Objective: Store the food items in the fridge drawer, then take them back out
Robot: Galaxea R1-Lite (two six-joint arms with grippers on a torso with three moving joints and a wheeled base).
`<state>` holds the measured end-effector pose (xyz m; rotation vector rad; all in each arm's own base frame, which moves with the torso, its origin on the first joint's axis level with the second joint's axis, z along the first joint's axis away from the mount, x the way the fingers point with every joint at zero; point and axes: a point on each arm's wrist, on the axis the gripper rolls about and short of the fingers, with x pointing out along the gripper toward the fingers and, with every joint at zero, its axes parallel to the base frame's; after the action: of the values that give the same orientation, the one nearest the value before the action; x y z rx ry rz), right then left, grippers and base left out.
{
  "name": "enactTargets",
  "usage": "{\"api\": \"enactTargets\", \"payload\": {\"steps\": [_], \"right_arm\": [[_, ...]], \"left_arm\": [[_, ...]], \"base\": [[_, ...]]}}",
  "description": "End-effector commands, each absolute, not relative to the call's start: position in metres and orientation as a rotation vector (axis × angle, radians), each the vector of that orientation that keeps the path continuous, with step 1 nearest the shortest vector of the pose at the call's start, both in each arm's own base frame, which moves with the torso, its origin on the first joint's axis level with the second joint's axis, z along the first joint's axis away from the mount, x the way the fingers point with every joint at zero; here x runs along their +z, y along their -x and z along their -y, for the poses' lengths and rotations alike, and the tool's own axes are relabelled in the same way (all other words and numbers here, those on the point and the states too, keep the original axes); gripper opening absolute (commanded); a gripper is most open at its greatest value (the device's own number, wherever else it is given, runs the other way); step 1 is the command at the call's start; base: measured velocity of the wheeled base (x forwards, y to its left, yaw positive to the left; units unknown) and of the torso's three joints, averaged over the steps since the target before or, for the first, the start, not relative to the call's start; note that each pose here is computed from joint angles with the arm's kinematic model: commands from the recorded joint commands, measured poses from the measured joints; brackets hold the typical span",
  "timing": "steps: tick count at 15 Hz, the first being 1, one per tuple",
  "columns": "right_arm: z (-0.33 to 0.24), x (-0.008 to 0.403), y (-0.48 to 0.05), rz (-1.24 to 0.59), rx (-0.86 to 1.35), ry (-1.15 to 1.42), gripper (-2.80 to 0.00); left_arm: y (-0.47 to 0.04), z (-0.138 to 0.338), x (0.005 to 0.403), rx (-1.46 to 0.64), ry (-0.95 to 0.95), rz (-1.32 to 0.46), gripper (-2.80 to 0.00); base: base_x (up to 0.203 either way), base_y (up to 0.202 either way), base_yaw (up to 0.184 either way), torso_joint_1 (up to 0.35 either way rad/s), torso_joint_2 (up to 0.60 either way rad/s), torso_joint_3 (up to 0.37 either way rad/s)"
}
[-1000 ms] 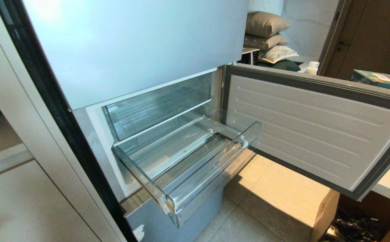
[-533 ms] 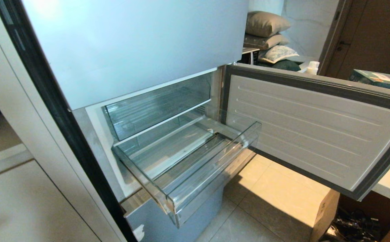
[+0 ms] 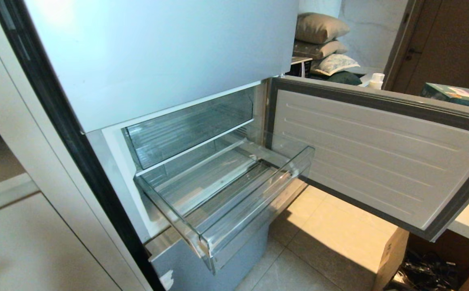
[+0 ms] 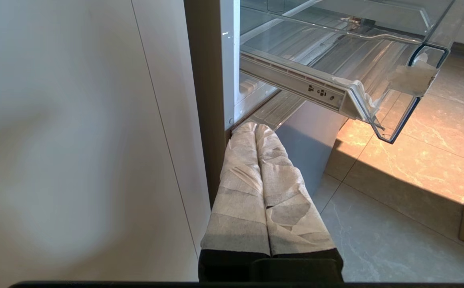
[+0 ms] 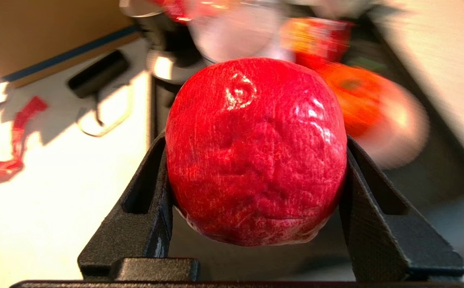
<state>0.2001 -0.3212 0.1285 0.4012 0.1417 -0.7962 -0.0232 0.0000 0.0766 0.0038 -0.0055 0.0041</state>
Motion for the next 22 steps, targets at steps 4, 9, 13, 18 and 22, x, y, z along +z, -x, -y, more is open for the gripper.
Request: {"api": "enactTargets", "payload": {"steps": [4,9,13,18,22], "right_arm": [[0.339,0.078,-0.264,-0.203,-0.671,-0.427,-2.8],[0.321,0.075,-0.292,-0.219,-0.606,-0.425,-2.8],[0.319,0.065,-0.305,-0.253,-0.6,-0.437,-2.8],[0.323,0.052,-0.308,-0.286,-0.605,-0.461,-2.8],[0.334,0.044,-0.304,-0.288,-0.626,-0.478,-2.8]], "left_arm": [[0.023,0.0,0.077,0.005,-0.003,0.006,-2.8],[0.023,0.0,0.076,0.005,-0.005,0.005,-2.8],[0.023,0.0,0.077,0.005,-0.005,0.006,-2.8],[0.023,0.0,0.077,0.005,-0.003,0.006,-2.8],[0.023,0.0,0.077,0.005,-0.005,0.006,-2.8]], "base": [[0.0,0.0,0.0,0.0,0.0,0.0],[0.0,0.0,0.0,0.0,0.0,0.0],[0.0,0.0,0.0,0.0,0.0,0.0],[0.0,0.0,0.0,0.0,0.0,0.0],[0.0,0.0,0.0,0.0,0.0,0.0]]}}
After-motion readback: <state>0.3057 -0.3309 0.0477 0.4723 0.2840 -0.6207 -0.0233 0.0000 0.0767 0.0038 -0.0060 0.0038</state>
